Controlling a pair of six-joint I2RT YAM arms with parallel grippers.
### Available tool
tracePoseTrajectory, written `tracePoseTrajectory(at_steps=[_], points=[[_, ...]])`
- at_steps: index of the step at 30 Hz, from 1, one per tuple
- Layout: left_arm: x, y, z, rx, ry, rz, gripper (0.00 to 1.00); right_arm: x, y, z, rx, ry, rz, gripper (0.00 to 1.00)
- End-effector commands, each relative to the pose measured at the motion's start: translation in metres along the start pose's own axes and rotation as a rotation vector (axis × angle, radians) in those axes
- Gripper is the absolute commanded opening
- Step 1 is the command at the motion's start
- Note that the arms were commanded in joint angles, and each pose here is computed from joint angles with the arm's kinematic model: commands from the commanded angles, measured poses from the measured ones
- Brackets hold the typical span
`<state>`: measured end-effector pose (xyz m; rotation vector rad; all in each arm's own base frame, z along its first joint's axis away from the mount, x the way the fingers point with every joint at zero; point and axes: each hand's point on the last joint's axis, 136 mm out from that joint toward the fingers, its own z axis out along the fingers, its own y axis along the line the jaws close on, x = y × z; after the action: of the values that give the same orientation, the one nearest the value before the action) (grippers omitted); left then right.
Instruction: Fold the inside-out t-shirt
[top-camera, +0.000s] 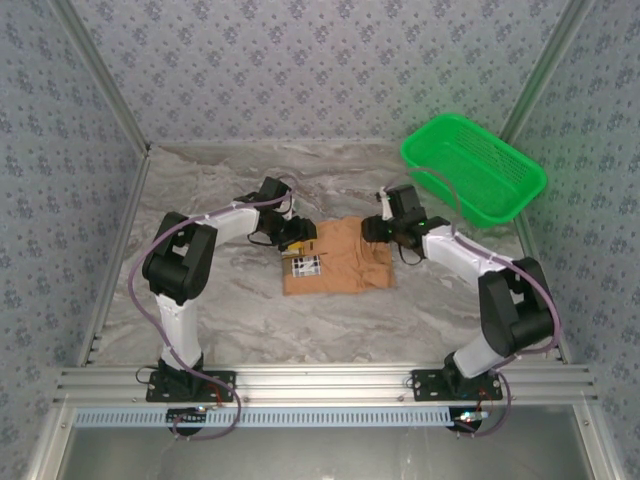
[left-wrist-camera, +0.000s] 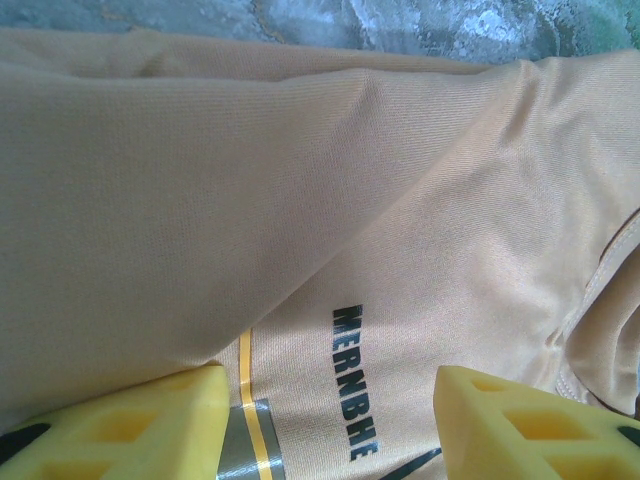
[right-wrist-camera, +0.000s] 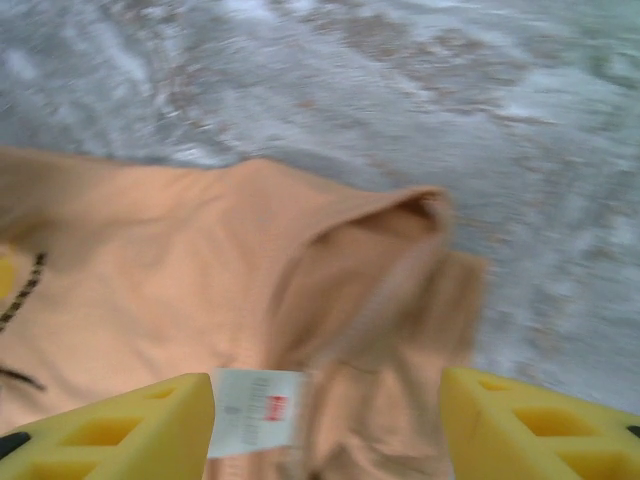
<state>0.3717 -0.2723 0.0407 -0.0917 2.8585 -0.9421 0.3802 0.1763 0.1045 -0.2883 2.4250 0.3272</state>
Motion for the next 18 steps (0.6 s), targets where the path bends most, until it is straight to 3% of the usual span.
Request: tracePoseTrajectory(at_steps=[1,4,10,14,18], points=[[-0.004,0.0,-0.003,-0.016,-0.003,0.015,0.56,-0.003,0.016,0.024,-0.018,0.03,-0.027,0.54],[-0.003,-0.001,-0.004,-0.015,-0.003,0.016,0.56,0.015,0.004,0.041,0.041,0.129,-0.038,0.42],[0.001,-0.006,-0.007,-0.005,0.003,0.042,0.57,0.054,-0.049,0.04,0.204,0.287,0.024,0.32],[0.013,-0.003,-0.004,-0.01,0.024,0.054,0.57,0.039,-0.053,0.023,0.195,0.255,0.027,0.32],[0.026,0.003,-0.001,-0.023,0.036,0.051,0.57,0.024,-0.039,-0.007,0.141,0.185,0.023,0.41]])
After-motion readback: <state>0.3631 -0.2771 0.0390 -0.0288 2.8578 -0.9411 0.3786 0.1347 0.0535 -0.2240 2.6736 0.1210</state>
